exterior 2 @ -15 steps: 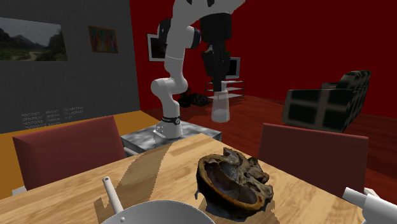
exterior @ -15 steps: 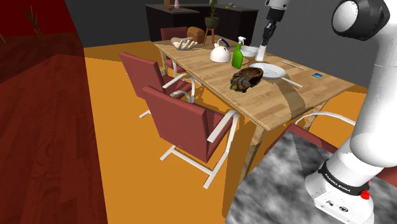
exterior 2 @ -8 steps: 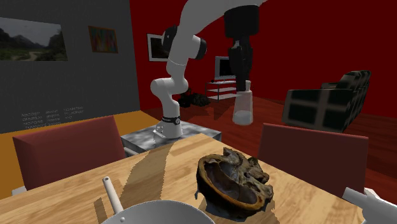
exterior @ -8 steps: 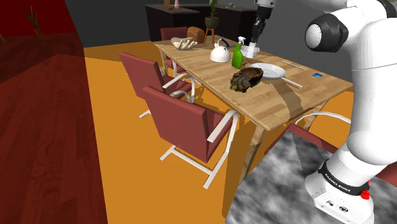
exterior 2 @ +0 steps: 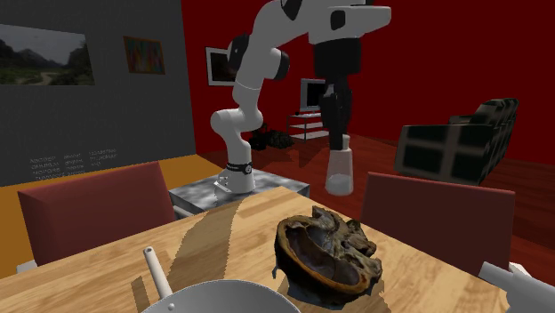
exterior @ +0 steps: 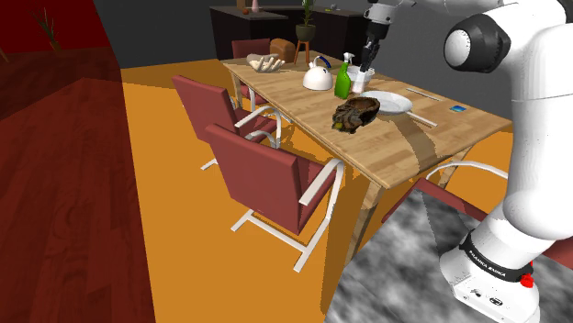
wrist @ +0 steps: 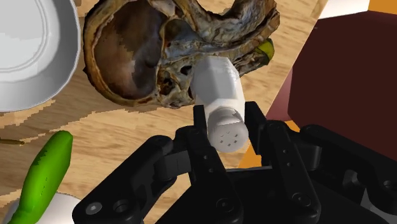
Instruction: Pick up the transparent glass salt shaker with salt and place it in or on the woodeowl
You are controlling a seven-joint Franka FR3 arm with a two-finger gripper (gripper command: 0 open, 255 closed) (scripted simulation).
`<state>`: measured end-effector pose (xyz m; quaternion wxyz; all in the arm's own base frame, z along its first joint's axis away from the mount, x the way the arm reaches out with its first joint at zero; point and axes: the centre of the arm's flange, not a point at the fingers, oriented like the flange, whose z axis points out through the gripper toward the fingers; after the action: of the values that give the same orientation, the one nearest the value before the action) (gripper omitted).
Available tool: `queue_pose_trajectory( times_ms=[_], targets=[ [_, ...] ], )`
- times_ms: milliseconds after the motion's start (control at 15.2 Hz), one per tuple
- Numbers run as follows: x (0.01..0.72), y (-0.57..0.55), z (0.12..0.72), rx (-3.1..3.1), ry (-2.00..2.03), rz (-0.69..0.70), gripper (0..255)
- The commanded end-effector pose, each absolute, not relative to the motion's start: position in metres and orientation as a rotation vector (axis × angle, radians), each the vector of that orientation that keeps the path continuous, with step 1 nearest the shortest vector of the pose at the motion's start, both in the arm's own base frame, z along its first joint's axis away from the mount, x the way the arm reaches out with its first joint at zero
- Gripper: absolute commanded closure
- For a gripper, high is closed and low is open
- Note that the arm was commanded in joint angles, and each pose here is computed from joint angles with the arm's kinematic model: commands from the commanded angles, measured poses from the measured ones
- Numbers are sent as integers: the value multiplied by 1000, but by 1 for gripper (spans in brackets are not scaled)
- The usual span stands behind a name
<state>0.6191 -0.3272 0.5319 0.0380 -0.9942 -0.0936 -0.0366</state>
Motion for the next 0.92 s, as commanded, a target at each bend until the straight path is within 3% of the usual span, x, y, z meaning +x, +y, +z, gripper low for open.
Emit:
queue_pose_trajectory(
  times_ms=[0,858],
  targets=[
    [619,-326,521,-3051,-287,-113,255],
    [619,-326,470,-3051,-287,-113,255]
  ],
)
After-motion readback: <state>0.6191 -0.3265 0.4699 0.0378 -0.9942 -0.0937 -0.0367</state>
